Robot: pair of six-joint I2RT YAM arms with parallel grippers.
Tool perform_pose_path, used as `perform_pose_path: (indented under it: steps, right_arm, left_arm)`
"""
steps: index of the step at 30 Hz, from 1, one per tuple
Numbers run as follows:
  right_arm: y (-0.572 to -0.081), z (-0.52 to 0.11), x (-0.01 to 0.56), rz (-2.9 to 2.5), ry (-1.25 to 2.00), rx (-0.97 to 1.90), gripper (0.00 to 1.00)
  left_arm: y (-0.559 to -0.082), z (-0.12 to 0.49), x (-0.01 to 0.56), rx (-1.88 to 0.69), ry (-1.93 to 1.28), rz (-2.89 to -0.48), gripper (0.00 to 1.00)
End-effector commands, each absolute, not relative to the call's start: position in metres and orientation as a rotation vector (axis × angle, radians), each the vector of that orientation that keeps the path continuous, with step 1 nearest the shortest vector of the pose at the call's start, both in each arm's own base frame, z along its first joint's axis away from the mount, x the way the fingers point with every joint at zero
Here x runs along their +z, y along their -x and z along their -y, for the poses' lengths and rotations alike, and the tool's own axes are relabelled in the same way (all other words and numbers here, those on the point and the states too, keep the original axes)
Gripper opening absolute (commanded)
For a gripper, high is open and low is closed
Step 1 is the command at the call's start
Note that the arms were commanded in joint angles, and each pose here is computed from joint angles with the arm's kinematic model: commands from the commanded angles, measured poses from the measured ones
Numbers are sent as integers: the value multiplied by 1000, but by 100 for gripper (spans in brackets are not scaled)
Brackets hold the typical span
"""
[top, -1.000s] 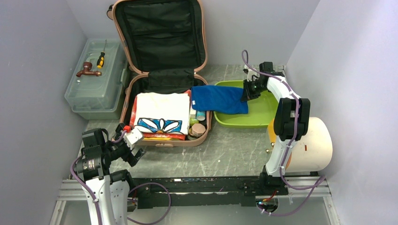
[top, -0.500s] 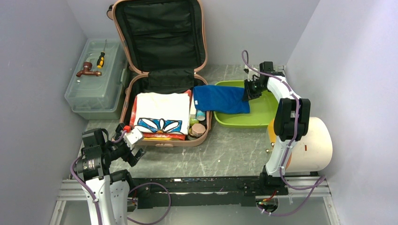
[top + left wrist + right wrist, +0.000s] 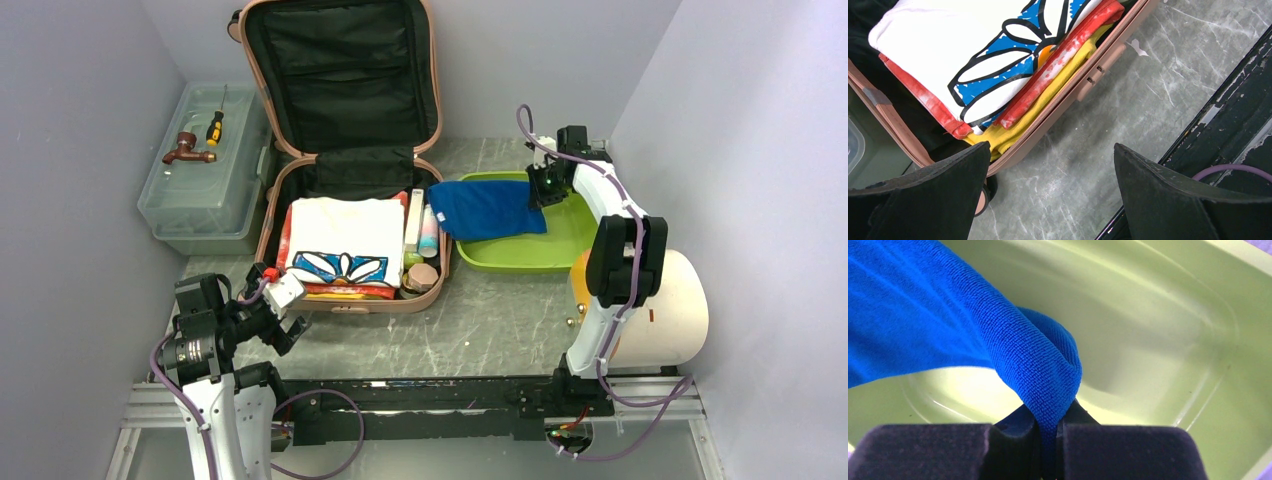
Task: Open, take out, and arrange the luggage
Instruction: Place the personal item in the bin.
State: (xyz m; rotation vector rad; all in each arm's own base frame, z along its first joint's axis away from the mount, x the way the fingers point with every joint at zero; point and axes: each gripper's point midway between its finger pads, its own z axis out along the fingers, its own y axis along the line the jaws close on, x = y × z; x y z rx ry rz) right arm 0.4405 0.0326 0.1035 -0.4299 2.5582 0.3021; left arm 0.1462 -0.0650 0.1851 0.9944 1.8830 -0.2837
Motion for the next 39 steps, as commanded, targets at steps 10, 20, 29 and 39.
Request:
perform_pose_path:
  steps: [10,20,29,39]
  right_arm:
    - [-446,16,125,-2555,494,-20,0]
    - [-432,45,115,-2598,500,-169,0]
    - [-428,65,111,-2607,475,-283,0]
    - [-434,70,117,-2572,422,-302,38]
  left_arm:
    - [-148,68,188,-302,-999,-1861,99]
    - [-147,69,189,-304,-1006,-1855,99]
    - [-146,70,189,-306,-1010,-1851,99]
    - [-146,70,189,-306,-1012,-1850,99]
